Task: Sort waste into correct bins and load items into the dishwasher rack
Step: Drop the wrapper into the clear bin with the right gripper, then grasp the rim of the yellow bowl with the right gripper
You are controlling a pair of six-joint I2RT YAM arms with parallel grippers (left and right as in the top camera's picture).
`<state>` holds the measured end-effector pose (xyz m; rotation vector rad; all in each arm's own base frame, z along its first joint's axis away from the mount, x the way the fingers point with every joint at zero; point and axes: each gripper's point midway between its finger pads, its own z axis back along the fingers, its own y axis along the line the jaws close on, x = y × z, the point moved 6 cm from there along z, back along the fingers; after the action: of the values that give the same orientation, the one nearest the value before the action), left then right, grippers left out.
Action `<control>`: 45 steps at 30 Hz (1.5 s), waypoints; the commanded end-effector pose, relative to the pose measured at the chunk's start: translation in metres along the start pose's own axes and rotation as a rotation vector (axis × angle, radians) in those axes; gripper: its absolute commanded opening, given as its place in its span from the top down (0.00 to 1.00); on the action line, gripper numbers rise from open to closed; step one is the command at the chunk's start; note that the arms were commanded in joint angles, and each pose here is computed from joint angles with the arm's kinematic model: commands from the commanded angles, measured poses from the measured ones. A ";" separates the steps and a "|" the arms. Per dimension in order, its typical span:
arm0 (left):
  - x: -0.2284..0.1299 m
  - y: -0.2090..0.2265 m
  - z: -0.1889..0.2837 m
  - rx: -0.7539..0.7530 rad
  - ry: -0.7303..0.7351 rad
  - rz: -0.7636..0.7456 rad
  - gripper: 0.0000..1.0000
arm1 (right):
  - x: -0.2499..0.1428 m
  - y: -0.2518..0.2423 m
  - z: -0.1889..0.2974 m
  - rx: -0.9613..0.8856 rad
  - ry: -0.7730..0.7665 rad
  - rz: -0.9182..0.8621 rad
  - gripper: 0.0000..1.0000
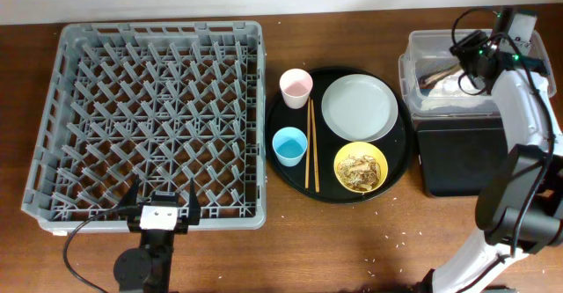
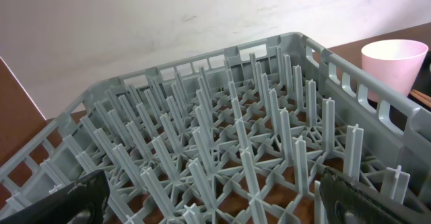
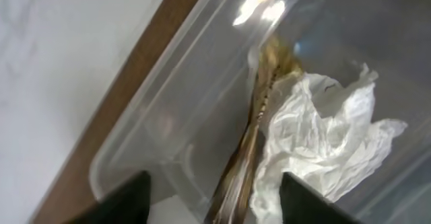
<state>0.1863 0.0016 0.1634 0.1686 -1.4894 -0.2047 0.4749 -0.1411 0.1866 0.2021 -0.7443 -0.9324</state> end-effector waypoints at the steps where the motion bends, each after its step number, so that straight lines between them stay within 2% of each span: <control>1: -0.002 0.000 0.000 -0.002 0.000 -0.004 0.01 | 0.009 0.017 0.029 0.089 -0.017 0.121 0.20; 4: -0.002 0.000 0.000 -0.002 0.000 -0.004 0.01 | 0.007 0.031 0.067 0.171 0.005 0.199 0.20; 7: -0.002 0.000 0.000 -0.002 0.000 -0.004 0.01 | -0.014 0.043 0.118 0.253 0.099 0.284 0.20; 10: -0.002 0.000 0.000 -0.002 0.000 -0.004 0.01 | -0.049 0.042 0.156 0.232 0.224 0.347 0.20; 14: -0.002 0.000 0.000 -0.002 0.000 -0.004 0.01 | -0.108 0.038 0.179 0.173 0.452 0.465 0.20; 18: -0.002 0.000 0.000 -0.002 0.000 -0.004 0.01 | -0.163 0.038 0.181 0.120 0.602 0.604 0.20; 20: -0.002 0.000 0.000 -0.001 0.000 -0.004 0.01 | -0.192 0.036 0.175 0.074 0.628 0.696 0.20; 27: -0.002 0.000 0.000 -0.001 0.000 -0.004 0.01 | -0.258 0.031 0.146 -0.020 0.573 0.966 0.25; 35: -0.002 0.000 0.000 -0.002 0.000 -0.004 0.01 | -0.317 0.019 0.120 0.018 0.684 1.251 0.33; 38: -0.002 0.000 0.000 -0.001 0.000 -0.004 0.01 | -0.328 0.014 0.108 -0.006 0.724 1.279 0.40; 40: -0.002 0.000 0.000 -0.001 0.000 -0.004 0.01 | -0.334 0.009 0.098 -0.030 0.751 1.282 0.50; 43: -0.002 0.000 0.000 -0.001 0.000 -0.004 0.01 | -0.340 0.003 0.088 -0.058 0.782 1.285 0.56; 45: -0.002 0.000 0.000 -0.001 0.000 -0.004 0.01 | -0.344 -0.001 0.084 -0.074 0.801 1.288 0.67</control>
<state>0.1863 0.0017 0.1634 0.1689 -1.4894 -0.2044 0.2935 0.1421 0.0895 0.0185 -0.0216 0.3530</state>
